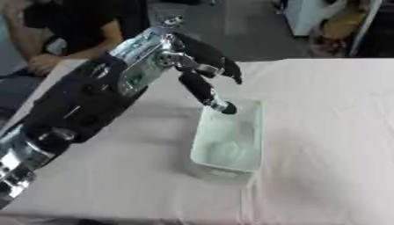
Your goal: Pick up objects on the table and place them in the box.
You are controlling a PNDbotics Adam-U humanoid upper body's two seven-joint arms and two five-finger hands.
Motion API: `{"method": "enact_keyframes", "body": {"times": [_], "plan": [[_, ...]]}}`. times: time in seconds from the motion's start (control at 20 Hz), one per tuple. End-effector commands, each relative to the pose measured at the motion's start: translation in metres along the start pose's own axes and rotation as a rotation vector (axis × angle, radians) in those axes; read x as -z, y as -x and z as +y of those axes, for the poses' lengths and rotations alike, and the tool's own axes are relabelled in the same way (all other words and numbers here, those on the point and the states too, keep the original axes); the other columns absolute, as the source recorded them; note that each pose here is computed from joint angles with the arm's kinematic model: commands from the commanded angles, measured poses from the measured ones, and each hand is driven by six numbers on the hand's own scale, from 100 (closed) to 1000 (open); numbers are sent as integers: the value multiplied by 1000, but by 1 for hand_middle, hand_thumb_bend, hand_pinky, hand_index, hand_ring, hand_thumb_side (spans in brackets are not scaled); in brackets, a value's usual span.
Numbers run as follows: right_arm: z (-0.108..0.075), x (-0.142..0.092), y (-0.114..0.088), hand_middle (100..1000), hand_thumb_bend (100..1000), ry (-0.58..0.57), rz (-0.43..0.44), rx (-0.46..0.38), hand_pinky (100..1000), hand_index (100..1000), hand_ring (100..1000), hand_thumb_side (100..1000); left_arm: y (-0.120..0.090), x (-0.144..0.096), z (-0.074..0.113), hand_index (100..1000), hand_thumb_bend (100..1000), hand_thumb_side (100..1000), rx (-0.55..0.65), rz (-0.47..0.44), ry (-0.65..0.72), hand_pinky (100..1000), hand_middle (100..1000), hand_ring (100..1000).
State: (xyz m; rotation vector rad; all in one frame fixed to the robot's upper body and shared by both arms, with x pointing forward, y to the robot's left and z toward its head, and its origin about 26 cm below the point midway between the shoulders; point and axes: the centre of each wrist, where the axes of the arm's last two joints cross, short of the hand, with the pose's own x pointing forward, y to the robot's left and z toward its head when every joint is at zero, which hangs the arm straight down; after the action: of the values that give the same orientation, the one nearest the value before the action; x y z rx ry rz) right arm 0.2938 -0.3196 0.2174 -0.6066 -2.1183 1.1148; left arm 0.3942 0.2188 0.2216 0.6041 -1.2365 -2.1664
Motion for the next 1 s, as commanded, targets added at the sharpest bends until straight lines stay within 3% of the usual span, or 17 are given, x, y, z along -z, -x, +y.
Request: {"method": "enact_keyframes", "body": {"times": [0.05,0.1,0.15,0.2,0.3,0.4,0.5,0.6,0.8,0.95,1.0], "plan": [[-10,2,-4,911,100,10,-19,-31,892,939,918,643,8,-20,12,999,892,1000,-65,6,-192,940,1000,963],[-10,2,-4,911,100,12,-17,-31,892,939,918,644,9,-28,14,993,807,1000,-132,-10,-336,893,1000,950],[-10,2,-4,911,100,15,-16,-31,892,939,918,644,10,-36,14,992,798,1000,-200,-23,-473,884,1000,947],[-10,2,-4,911,100,17,-13,-30,892,939,918,644,9,-48,20,979,694,962,-272,-38,-669,819,1000,936],[-9,1,-3,911,100,20,-9,-28,891,938,918,644,4,-75,32,971,631,947,-384,-82,-1054,845,1000,951],[-9,0,-3,911,100,23,-4,-28,891,939,918,644,-3,-109,39,957,547,950,-370,-69,-1391,876,1000,963],[-9,-1,-2,911,100,28,2,-28,891,938,917,644,-8,-138,33,952,528,927,-284,32,-1650,898,997,973],[-9,-2,-2,911,100,31,8,-29,891,939,917,645,-2,-152,17,946,532,914,-188,172,-1811,910,990,967],[-9,-5,-1,911,100,36,25,-33,892,939,917,644,8,-160,-31,928,507,894,-74,419,-1974,891,970,950],[-9,-7,0,909,100,41,36,-35,891,939,917,644,6,-152,-64,923,468,916,-115,529,-2049,868,963,937],[-9,-7,0,909,100,41,38,-36,891,939,917,644,4,-149,-70,926,426,961,-157,549,-2060,853,966,934]]}}
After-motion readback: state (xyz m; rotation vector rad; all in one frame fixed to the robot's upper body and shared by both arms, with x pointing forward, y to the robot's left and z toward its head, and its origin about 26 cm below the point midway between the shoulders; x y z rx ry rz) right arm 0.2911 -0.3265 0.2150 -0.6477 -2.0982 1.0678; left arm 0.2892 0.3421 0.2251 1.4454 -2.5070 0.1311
